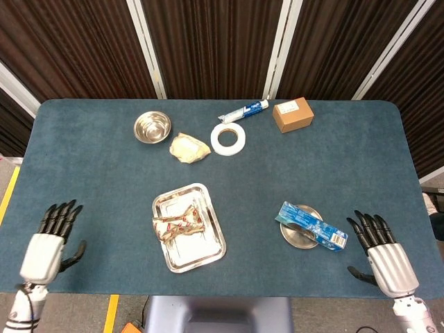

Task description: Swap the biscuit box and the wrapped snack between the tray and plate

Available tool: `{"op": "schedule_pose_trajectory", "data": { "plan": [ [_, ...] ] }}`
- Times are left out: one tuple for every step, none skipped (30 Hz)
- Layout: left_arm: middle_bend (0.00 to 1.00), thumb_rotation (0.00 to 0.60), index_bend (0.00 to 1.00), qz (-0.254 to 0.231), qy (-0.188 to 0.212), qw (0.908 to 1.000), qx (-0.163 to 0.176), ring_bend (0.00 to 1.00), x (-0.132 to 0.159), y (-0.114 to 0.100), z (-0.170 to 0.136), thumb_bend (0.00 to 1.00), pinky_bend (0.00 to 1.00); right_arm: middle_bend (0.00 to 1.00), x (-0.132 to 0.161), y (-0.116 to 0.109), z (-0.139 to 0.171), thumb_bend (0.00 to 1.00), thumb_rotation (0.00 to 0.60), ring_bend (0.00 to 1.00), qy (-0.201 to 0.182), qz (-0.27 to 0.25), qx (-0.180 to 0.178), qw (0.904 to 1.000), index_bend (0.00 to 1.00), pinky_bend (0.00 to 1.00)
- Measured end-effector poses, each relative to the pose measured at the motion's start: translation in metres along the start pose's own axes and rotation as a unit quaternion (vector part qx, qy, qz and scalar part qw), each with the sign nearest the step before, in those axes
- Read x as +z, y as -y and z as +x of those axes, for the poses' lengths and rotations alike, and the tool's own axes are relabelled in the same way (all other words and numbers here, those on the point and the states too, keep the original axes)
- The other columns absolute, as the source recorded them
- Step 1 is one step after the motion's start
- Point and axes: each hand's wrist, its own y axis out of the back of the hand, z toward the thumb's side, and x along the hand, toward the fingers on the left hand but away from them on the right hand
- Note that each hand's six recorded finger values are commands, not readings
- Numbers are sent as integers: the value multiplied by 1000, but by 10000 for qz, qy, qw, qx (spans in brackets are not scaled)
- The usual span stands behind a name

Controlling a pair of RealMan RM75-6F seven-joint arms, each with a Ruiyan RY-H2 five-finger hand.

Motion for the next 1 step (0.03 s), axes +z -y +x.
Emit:
{"op": "schedule_pose_trajectory", "data": {
  "plan": [
    [0, 600, 0, 28, -36, 10000, 18, 0, -6, -3, -6, 444, 0, 0, 0, 1, 0, 187, 600, 0, 19, -1, 2, 10000, 0, 23]
  ]
}}
